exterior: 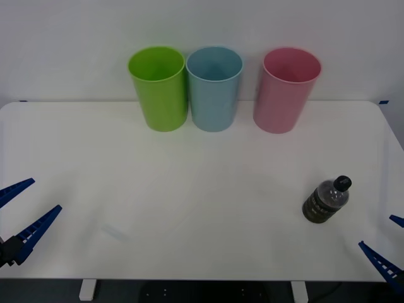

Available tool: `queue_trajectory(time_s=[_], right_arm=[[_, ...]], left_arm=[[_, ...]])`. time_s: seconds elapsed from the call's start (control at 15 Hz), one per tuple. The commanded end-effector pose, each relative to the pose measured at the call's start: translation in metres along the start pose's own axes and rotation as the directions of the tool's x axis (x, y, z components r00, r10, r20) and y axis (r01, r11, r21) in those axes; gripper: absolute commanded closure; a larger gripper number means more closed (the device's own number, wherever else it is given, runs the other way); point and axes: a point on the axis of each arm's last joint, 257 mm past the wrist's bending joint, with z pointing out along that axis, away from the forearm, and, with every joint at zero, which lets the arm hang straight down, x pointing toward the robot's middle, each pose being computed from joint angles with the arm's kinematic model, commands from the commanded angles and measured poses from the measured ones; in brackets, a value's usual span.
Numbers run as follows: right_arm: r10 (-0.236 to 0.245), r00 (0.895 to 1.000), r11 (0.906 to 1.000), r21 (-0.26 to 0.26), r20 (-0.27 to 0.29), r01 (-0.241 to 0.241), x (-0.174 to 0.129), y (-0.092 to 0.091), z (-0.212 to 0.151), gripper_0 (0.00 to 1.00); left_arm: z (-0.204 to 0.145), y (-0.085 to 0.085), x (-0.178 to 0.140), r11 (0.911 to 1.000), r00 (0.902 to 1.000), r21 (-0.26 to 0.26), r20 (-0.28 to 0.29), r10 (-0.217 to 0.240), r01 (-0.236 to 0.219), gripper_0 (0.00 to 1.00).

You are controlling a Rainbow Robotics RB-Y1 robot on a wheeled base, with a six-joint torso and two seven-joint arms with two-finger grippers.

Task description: Grasp the object on the table and drop it into the matching bin: aluminum can to the light blue bin, PET bottle to the pink bin.

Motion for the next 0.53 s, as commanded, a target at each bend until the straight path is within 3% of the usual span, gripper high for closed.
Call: queue_trajectory(time_s=[0.07, 0.27, 0.53], right_arm=[[-0.046, 0.999, 0.9989, 0.008, -0.003, 0.046, 0.010, -0.004, 0.007, 0.00], [-0.021, 1.000, 0.9996, 0.018, -0.013, 0.022, 0.024, -0.007, 0.014, 0.00], [-0.023, 1.000, 0.9991, 0.034, -0.019, 0.024, 0.031, -0.011, 0.031, 0.00]], left_arm=[[0.000, 0.000, 0.000, 1.0000, 1.0000, 0.000, 0.000, 0.000, 0.000, 0.00], [0.000, 0.000, 0.000, 1.0000, 1.0000, 0.000, 0.000, 0.000, 0.000, 0.00], [0.000, 0.000, 0.000, 1.0000, 1.0000, 0.000, 0.000, 0.000, 0.000, 0.00]])
